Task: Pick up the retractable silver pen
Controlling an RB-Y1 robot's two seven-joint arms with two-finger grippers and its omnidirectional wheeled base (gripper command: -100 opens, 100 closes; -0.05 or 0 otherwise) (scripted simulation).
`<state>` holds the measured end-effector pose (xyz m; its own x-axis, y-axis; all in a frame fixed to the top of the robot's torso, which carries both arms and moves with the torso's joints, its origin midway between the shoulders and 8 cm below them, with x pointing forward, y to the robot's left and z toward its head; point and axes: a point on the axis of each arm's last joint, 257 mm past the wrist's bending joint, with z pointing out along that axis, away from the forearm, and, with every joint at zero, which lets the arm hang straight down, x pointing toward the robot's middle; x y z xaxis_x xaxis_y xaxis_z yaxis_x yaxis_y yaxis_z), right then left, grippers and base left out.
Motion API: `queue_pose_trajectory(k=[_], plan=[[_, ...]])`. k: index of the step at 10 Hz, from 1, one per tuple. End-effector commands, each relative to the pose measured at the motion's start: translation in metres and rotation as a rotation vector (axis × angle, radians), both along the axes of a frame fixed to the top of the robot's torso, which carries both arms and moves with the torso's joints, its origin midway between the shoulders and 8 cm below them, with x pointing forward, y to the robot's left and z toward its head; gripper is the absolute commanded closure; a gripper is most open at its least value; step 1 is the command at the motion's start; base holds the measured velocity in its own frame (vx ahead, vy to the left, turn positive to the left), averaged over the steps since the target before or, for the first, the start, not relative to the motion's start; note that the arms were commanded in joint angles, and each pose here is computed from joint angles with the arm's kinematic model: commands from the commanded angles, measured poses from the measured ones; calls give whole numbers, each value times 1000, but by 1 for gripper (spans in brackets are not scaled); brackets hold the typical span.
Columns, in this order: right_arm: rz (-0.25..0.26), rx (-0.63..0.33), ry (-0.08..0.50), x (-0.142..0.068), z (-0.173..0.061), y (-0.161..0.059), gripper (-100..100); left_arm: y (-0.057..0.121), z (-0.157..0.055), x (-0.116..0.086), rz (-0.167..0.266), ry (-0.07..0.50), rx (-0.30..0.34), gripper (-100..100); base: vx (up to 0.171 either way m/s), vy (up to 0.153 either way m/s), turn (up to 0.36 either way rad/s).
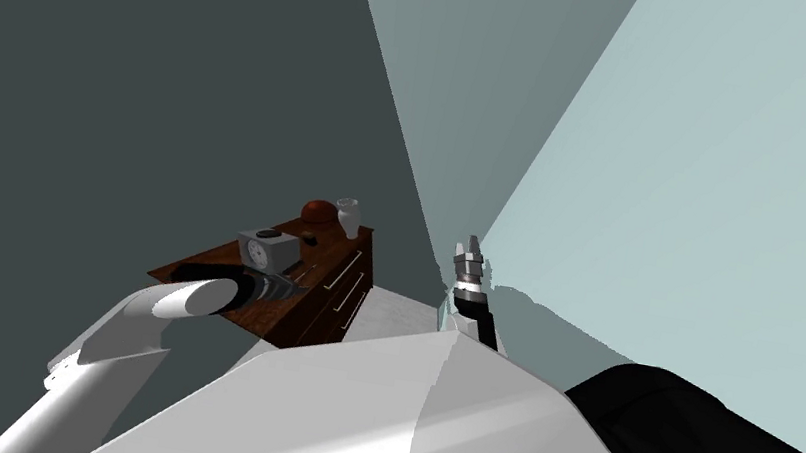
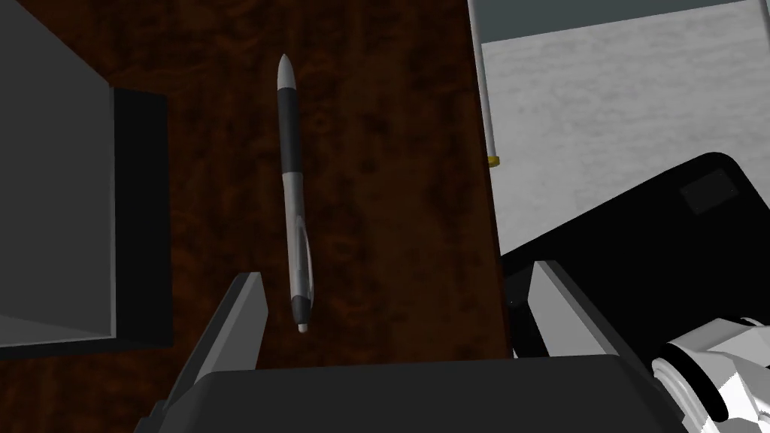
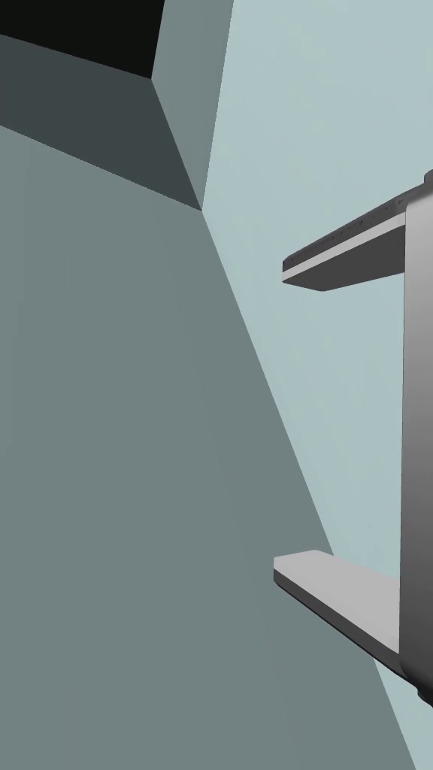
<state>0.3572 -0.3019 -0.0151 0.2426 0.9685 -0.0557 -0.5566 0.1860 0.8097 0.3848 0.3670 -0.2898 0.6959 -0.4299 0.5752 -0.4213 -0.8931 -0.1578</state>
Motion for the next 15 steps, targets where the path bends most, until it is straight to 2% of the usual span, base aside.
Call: queue_pose_trajectory(k=[1,5,6,7,8,10,11,12,15], plan=[[0,0,0,0,0,0,0,9,-5,-12,28,55,-16,-100,163,-35,-43],[0,0,0,0,0,0,0,36,-8,-34,84,143,-31,-100,141,-11,-27],[0,0,0,0,0,0,0,30,-8,-29,73,128,-29,-100,62,6,-3],[0,0,0,0,0,0,0,31,-8,-30,75,132,-30,0,11,1,0],[0,0,0,0,0,0,0,32,-16,-28,78,130,-31,-100,12,-9,-24],[0,0,0,0,0,0,0,34,-26,-25,81,128,-31,-100,12,-13,-19],[0,0,0,0,0,0,0,34,-24,-26,81,130,-32,-100,5,-6,-3],[0,0,0,0,0,0,0,34,-24,-25,80,128,-31,100,0,0,0],[0,0,0,0,0,0,0,34,-23,-25,81,127,-31,100,0,0,0]])
